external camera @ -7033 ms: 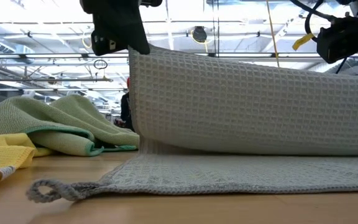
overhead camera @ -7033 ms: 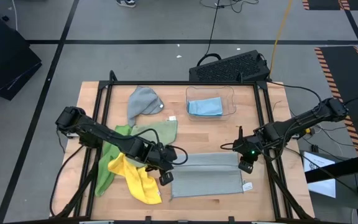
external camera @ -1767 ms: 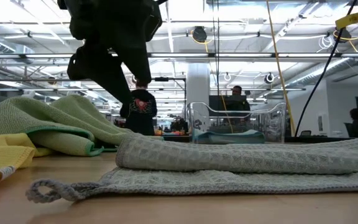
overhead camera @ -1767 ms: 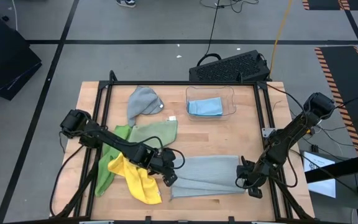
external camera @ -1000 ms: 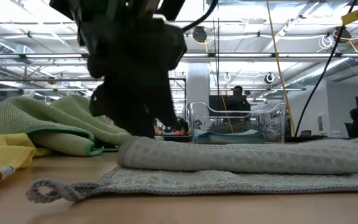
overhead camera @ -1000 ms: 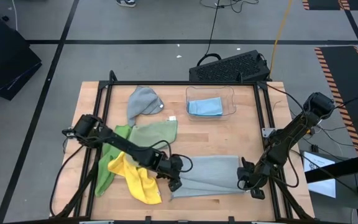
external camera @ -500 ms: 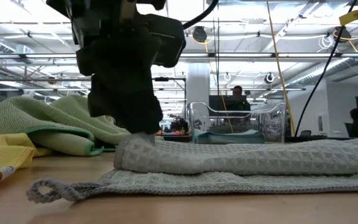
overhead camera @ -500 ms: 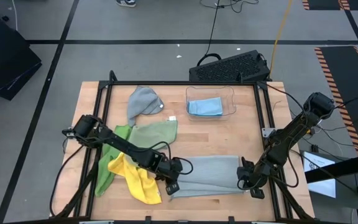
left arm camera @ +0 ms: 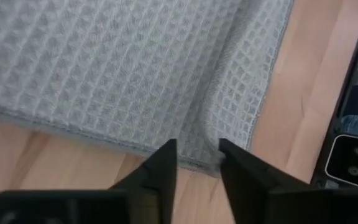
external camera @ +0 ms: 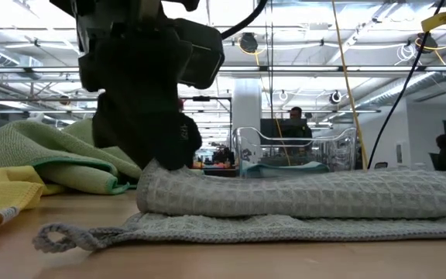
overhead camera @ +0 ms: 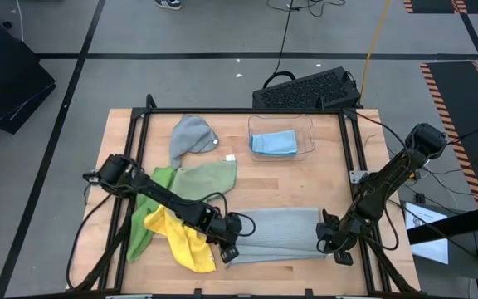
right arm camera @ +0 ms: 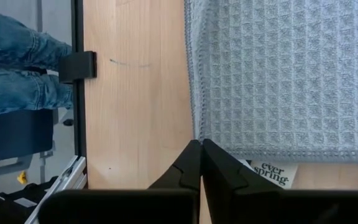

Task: Fold microfiber towels
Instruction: Fold the light gray towel

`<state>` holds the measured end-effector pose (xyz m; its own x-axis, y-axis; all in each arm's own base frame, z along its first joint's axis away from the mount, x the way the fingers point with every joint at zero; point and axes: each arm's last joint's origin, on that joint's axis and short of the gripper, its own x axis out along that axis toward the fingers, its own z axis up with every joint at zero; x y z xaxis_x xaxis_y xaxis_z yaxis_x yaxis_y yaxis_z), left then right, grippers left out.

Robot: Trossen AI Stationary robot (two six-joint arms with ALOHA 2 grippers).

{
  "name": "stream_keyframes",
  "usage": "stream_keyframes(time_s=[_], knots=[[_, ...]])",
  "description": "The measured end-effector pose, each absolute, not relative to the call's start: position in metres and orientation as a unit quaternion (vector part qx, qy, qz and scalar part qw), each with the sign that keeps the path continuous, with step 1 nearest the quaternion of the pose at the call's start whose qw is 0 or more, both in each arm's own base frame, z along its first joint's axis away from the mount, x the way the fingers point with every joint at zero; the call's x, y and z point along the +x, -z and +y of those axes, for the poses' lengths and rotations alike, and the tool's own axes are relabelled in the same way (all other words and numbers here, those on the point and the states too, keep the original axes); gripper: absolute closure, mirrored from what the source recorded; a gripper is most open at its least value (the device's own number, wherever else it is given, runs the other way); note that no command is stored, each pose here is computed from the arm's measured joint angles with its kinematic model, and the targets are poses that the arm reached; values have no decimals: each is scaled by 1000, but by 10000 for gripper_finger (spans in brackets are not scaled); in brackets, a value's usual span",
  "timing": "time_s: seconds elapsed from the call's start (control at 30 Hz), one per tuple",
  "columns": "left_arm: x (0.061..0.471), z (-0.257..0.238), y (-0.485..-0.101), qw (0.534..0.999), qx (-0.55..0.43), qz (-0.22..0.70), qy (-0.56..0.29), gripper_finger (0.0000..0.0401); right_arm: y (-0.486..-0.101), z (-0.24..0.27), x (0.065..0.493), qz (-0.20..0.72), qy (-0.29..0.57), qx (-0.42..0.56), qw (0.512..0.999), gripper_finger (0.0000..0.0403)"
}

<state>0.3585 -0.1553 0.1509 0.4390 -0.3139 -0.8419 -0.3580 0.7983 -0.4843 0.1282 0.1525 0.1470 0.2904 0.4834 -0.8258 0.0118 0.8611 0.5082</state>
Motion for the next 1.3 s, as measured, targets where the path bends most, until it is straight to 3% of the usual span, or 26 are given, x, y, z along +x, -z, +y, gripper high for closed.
stream_keyframes(time_s=[0.1,0.2,0.4,0.47,0.63,0.93,1.3], knots=[[358,-157,-151,792,-309,527,-5,257,-147,152,128,576,-152,215,774,403],[358,-158,-151,798,-296,525,-4,268,-147,152,128,576,-152,215,774,403],[359,-159,-152,805,-282,521,22,374,-147,152,128,576,-152,215,774,403],[359,-160,-152,801,-290,523,25,391,-147,153,128,576,-152,217,774,403],[354,-161,-172,796,-319,513,37,396,-153,152,127,571,-148,244,770,403],[329,-157,-228,836,-298,461,11,398,-168,135,126,555,-131,275,774,403],[330,-139,-235,850,-275,450,-12,398,-189,92,115,534,-83,300,786,403]])
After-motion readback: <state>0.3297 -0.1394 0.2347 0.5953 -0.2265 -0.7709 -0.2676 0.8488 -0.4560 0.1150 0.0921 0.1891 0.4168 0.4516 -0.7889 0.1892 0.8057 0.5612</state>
